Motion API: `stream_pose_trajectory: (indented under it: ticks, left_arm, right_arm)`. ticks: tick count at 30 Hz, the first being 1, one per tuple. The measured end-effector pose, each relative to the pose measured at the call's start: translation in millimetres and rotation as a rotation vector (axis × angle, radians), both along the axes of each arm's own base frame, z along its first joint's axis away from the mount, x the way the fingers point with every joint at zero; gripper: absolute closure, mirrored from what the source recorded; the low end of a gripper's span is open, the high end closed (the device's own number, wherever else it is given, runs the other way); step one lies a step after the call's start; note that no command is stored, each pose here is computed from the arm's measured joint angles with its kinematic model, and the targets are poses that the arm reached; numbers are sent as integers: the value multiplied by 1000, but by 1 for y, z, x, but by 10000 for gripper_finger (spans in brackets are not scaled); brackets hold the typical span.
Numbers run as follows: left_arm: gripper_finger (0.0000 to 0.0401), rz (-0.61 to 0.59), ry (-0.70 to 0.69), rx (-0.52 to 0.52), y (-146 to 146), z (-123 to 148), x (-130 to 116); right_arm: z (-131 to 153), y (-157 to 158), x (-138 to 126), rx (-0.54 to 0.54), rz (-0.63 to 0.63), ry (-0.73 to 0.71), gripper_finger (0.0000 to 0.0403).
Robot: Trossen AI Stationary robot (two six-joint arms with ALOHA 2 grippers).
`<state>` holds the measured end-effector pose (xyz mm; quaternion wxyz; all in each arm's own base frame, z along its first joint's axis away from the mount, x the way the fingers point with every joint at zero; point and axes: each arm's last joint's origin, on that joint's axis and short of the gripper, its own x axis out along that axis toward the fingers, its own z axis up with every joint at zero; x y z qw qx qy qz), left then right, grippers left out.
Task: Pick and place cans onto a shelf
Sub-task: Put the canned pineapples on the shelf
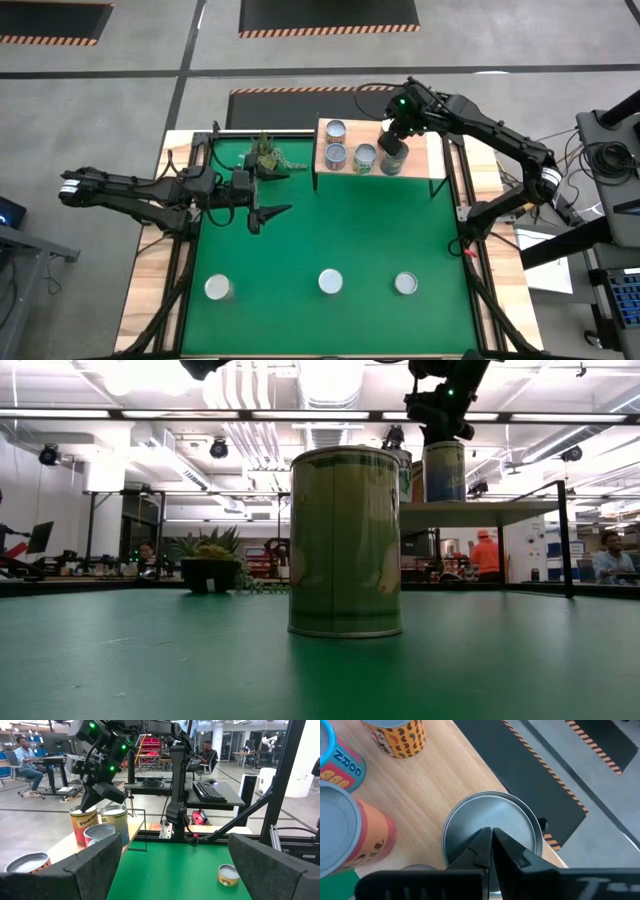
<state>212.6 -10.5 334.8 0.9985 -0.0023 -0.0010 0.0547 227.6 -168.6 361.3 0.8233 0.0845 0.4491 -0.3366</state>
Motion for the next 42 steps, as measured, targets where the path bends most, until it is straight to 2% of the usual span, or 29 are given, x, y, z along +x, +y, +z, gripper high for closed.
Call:
stream_pose_trajectory:
  ticks: [25, 33, 37, 42]
  left_arm:
    - [55, 0, 1, 0, 0, 0, 0]
    - [55, 0, 2, 0, 0, 0, 0]
    - [55, 0, 2, 0, 0, 0, 0]
    - [55, 0, 2, 0, 0, 0, 0]
  right_arm:
    - [13, 8, -11, -28, 1, -46, 394]
    - [27, 19, -28, -52, -26, -86, 394]
    - [27, 23, -43, -50, -115, 0, 394]
    - [11, 17, -49, -7, -193, 57, 394]
